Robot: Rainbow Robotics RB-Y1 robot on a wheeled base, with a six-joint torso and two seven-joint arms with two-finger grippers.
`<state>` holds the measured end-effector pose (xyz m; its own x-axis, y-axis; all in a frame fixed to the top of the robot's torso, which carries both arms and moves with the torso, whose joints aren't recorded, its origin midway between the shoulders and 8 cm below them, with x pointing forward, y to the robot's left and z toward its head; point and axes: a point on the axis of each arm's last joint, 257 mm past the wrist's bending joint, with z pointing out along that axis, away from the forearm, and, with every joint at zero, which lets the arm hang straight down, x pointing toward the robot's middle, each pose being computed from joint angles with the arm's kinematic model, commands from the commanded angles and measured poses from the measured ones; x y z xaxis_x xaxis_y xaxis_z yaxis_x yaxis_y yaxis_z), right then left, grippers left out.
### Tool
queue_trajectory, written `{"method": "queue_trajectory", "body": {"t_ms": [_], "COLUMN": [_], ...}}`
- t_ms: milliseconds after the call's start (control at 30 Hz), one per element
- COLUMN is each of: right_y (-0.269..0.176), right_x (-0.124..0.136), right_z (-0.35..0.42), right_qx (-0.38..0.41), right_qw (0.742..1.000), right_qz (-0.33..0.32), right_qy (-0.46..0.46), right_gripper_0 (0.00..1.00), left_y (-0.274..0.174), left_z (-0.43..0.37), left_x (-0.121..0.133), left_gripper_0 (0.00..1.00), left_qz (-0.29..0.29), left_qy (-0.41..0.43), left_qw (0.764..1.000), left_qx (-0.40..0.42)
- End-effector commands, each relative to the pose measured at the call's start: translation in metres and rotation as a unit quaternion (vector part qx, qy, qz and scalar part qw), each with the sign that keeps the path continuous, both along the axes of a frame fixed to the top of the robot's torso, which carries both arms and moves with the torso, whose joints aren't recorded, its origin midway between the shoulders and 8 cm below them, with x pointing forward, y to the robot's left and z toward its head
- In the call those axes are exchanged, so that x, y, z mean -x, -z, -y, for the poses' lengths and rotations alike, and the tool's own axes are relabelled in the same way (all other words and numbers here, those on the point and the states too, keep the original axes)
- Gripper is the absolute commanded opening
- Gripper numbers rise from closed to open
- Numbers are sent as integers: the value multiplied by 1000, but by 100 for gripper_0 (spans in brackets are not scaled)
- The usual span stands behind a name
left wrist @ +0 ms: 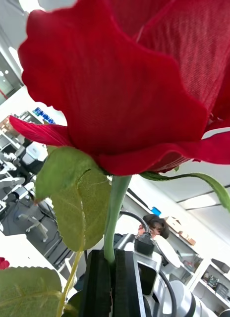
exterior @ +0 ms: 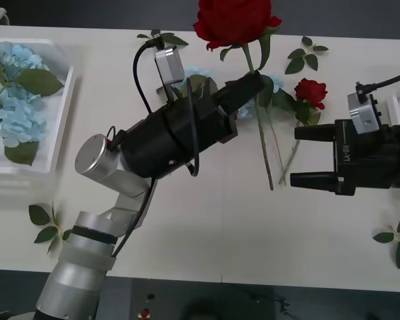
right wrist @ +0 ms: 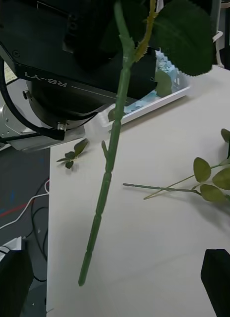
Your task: Put the red flowers into the right box and the blue flowers into the left box
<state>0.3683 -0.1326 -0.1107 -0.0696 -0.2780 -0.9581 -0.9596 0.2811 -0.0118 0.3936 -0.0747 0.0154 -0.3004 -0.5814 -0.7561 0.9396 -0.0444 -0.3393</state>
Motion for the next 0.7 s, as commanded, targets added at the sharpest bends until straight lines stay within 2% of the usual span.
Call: {"method": "queue_trajectory", "body": {"t_ms": [33, 500, 700], "right_y": [-14, -1, 2], "right_x": [-2, -18, -16], "right_z": [-23, -50, -56], "right_qx": [-11, -17, -29], "right_qw": [1000, 1000, 999], "right_qz": [19, 21, -15], "right_qy": [-13, 11, 15], "right_gripper_0": [100, 100, 100], "left_y": [-5, 11, 13], "left_z": [10, 11, 13], "left_x": [6, 7, 8], "left_gripper_0": [0, 0, 0], "left_qz": [1, -16, -18], "left_qy": [22, 25, 27], "left_qw": [1000, 1000, 999], "left_qx": [0, -4, -5]}}
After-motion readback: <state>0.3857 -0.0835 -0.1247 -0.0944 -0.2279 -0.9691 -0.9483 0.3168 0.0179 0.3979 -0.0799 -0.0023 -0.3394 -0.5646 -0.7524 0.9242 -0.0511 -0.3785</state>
